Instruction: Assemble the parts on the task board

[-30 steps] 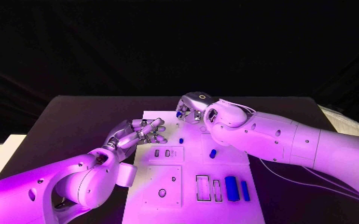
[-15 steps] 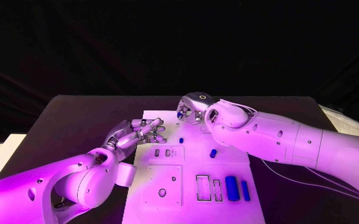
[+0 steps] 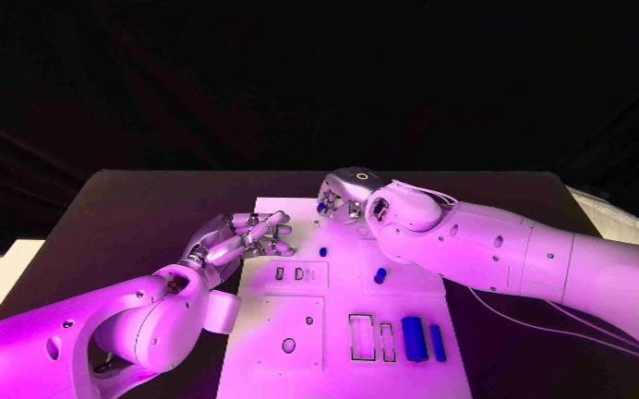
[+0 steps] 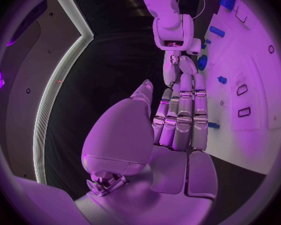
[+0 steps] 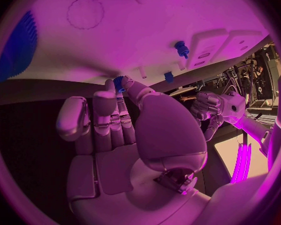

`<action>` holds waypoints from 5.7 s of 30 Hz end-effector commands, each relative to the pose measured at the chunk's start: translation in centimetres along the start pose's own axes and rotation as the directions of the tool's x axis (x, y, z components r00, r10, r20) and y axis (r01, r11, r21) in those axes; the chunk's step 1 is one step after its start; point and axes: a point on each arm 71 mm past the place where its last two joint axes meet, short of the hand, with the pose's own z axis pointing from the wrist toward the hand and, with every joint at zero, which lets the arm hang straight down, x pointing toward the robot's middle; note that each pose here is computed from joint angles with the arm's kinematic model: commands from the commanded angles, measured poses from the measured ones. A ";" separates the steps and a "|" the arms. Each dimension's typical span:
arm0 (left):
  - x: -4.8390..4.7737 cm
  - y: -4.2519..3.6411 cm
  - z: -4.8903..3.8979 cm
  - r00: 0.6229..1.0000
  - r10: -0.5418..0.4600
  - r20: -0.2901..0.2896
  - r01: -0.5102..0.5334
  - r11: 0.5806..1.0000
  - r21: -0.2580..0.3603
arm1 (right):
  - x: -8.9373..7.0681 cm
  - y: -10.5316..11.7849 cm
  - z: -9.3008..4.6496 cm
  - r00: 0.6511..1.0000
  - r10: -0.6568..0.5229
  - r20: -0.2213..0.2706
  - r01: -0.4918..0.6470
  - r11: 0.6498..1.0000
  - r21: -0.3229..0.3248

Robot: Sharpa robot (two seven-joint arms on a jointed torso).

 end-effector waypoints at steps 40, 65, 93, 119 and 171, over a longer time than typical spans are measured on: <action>-0.24 -0.10 -0.10 1.000 -0.008 -0.017 0.008 1.000 0.000 | -3.4 -9.0 -9.1 0.972 0.226 -0.071 -0.199 0.942 0.270; -0.14 -0.04 0.02 1.000 -0.010 -0.021 0.010 1.000 -0.001 | -1.8 -8.8 -7.4 0.971 0.201 -0.133 -0.158 0.948 0.277; -0.24 -0.04 -0.01 1.000 -0.009 -0.019 0.009 1.000 -0.003 | -0.8 -8.7 -7.2 0.981 0.088 -0.172 -0.042 0.966 0.256; -0.35 -0.06 -0.08 1.000 -0.008 -0.017 0.008 1.000 -0.002 | -2.2 -2.4 -6.7 0.993 0.115 0.006 -0.115 0.990 0.084; -0.06 0.05 0.00 0.999 -0.014 -0.032 0.014 1.000 -0.014 | 0.8 3.5 -1.5 0.992 0.109 -0.059 -0.108 0.994 0.017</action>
